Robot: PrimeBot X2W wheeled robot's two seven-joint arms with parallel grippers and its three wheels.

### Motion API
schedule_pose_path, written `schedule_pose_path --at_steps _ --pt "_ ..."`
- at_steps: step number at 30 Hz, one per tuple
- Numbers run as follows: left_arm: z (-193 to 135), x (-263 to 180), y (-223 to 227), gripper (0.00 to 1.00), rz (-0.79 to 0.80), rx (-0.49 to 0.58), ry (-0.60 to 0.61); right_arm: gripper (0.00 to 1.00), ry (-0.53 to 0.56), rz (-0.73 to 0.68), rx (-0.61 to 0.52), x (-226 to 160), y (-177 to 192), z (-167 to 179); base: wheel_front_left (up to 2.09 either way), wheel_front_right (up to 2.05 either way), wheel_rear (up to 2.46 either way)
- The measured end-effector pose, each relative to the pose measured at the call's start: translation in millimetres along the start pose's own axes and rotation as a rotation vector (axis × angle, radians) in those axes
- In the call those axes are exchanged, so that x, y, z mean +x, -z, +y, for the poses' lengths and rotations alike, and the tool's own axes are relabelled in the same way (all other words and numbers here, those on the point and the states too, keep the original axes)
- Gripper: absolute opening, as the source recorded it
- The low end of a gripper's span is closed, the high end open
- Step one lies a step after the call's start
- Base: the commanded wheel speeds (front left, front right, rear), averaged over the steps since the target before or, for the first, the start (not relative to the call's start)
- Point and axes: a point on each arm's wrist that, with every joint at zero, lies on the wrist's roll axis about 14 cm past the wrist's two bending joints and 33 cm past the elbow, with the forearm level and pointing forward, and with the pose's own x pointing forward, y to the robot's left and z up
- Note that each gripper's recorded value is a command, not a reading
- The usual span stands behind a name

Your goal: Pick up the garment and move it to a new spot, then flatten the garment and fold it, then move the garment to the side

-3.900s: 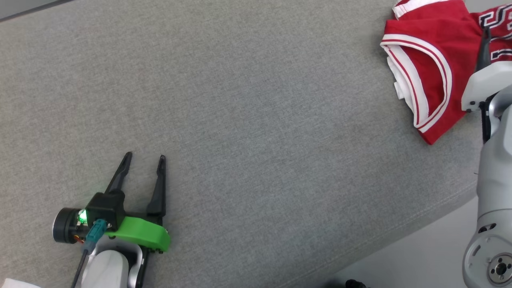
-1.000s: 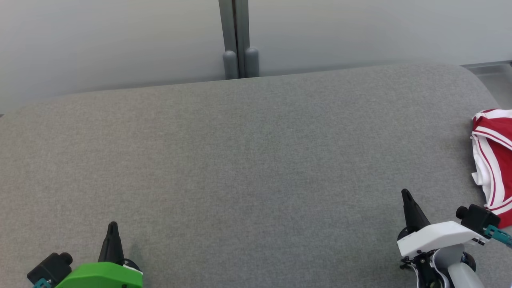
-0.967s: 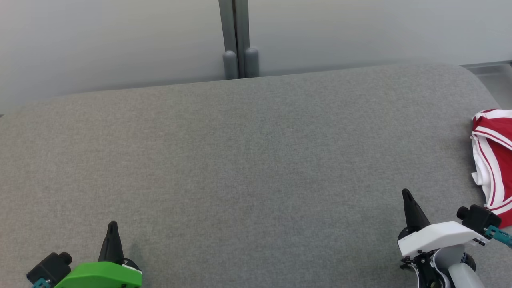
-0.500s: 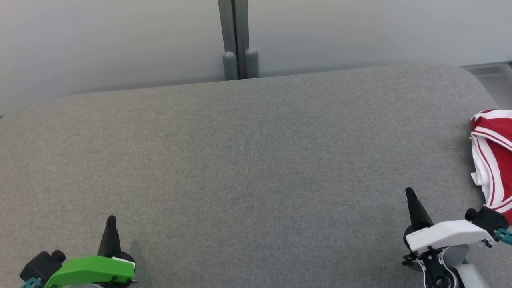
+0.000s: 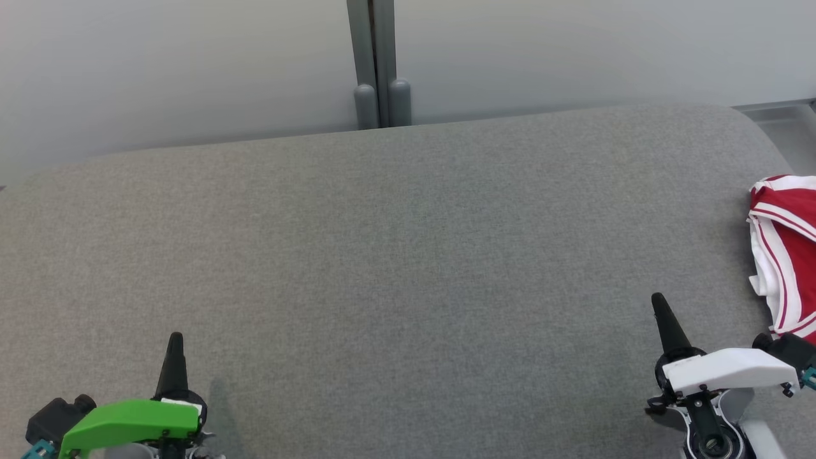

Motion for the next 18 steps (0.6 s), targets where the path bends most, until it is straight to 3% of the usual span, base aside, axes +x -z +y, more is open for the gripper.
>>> schedule_pose_path --at_steps 18 --pt "-13.6 4.7 -5.1 0.00 0.003 -0.176 0.043 0.00 -0.026 -0.006 0.176 -1.5 -7.1 6.6 0.00 0.00 0.00"
